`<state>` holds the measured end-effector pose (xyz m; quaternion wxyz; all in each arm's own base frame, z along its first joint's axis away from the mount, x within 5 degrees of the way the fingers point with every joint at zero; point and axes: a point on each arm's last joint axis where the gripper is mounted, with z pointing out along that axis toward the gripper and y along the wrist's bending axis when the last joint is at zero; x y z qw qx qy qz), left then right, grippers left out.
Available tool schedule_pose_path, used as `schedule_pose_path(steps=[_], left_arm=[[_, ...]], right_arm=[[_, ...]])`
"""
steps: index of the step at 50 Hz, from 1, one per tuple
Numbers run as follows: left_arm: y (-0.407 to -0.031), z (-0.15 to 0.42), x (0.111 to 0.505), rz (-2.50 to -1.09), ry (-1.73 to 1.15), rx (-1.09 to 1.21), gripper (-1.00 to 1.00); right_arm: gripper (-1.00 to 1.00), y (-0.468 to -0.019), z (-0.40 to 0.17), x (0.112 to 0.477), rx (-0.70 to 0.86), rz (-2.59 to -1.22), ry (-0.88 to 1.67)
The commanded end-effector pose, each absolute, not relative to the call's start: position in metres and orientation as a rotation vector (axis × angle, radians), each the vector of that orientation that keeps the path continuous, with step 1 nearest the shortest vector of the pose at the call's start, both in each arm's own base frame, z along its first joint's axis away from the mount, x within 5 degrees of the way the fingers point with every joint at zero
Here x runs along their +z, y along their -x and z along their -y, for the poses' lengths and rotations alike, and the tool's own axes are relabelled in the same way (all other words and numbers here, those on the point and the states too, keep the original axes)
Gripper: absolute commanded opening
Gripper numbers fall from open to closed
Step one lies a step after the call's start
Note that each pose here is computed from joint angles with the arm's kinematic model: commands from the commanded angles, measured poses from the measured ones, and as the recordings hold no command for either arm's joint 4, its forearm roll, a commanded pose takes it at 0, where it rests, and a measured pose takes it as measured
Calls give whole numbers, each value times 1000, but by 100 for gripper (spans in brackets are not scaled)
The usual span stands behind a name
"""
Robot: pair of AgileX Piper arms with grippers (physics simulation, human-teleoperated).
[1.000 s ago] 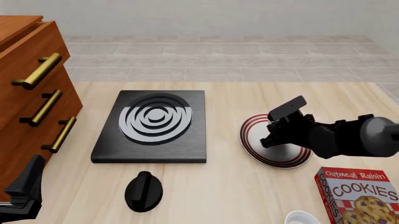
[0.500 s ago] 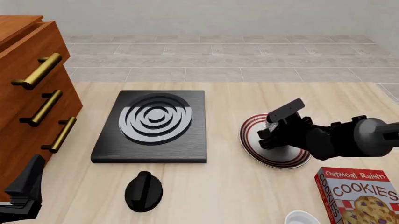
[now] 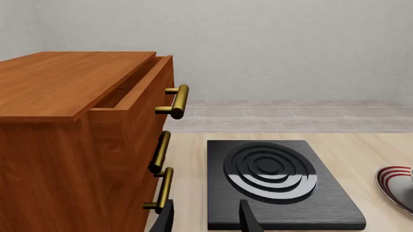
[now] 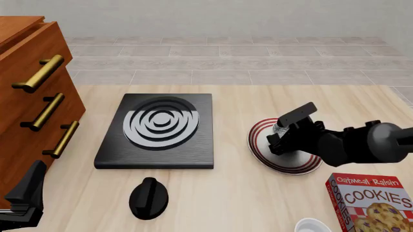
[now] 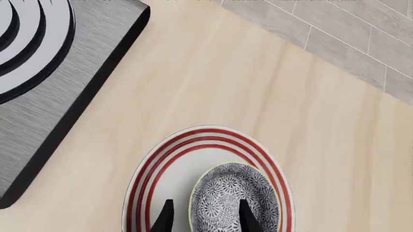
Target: Pick the akita bowl on the cookies box and place it on the plate.
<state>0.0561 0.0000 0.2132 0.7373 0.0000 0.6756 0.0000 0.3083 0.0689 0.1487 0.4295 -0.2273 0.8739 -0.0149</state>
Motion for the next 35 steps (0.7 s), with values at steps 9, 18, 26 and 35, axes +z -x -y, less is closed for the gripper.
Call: schedule_pose_path(steps=[9, 18, 26, 35], left_arm=[[-56, 0, 213, -1484, 0, 0, 100], [-56, 0, 213, -1484, 0, 0, 100], [-56, 0, 213, -1484, 0, 0, 100], [-56, 0, 213, -1484, 0, 0, 100]], right_arm=[[100, -285, -76, 167, 4, -2148, 562], [100, -273, -76, 177, 14, -2128, 562], [100, -261, -78, 183, 29, -2114, 577], [100, -249, -79, 193, 45, -2097, 580]])
